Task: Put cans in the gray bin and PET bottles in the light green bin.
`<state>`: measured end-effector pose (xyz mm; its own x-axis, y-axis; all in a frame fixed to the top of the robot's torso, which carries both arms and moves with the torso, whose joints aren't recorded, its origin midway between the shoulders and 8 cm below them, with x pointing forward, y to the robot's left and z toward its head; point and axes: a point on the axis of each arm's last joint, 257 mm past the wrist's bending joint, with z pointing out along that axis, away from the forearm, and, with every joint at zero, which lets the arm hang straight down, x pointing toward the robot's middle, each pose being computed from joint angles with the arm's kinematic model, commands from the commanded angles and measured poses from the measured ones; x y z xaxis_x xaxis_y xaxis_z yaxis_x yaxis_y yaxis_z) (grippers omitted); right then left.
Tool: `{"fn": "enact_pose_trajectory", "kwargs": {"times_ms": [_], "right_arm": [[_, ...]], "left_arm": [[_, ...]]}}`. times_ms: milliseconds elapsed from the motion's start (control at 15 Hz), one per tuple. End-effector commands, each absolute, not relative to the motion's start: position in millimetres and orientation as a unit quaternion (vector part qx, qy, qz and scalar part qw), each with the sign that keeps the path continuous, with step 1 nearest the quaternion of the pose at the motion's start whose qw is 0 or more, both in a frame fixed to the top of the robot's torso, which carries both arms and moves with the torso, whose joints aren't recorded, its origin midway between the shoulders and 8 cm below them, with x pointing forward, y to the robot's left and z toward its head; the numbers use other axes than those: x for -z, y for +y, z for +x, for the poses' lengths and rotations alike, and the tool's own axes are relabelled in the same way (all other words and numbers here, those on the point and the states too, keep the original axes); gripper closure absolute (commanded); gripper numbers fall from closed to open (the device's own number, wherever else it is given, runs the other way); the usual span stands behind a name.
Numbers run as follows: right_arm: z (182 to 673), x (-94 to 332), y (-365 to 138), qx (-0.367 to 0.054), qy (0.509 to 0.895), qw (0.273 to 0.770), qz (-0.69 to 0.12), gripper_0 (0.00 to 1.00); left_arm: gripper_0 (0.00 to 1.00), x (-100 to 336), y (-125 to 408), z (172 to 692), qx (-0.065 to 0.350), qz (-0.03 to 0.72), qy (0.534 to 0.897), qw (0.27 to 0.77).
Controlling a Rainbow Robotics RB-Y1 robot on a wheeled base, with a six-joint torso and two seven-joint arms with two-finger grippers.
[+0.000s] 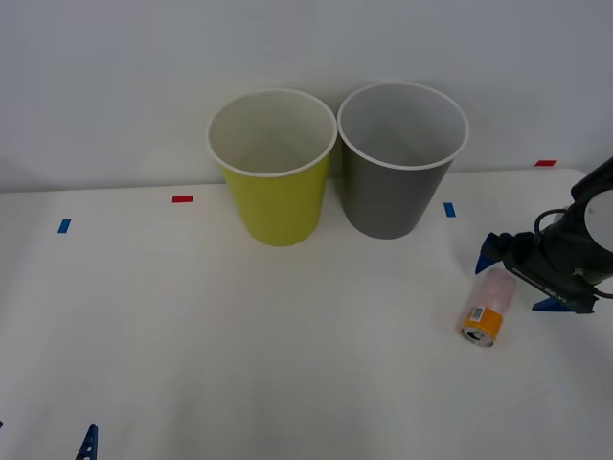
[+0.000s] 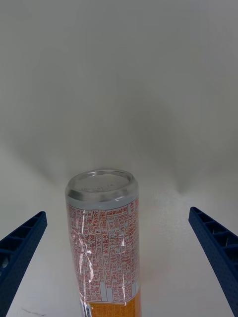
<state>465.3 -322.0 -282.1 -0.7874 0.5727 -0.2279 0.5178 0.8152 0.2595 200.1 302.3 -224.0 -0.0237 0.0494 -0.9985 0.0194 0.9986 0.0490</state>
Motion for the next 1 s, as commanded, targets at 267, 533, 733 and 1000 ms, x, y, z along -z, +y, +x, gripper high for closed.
{"fn": "enact_pose_trajectory", "kwargs": {"times_ms": [267, 533, 733, 1000], "right_arm": [[459, 299, -310, -0.074, 0.956, 0.137, 0.249, 0.00], [462, 305, -305, -0.077, 0.955, 0.142, 0.247, 0.00], [464, 310, -302, -0.074, 0.956, 0.144, 0.245, 0.00], [464, 314, -298, -0.075, 0.956, 0.142, 0.246, 0.00]], "left_arm": [[0.03, 224, 302, 200, -0.011, 0.024, 0.715, 0.698], [0.03, 224, 302, 200, -0.011, 0.024, 0.715, 0.698], [0.03, 224, 302, 200, -0.011, 0.024, 0.715, 0.698], [0.03, 224, 302, 200, -0.011, 0.024, 0.715, 0.698]]}}
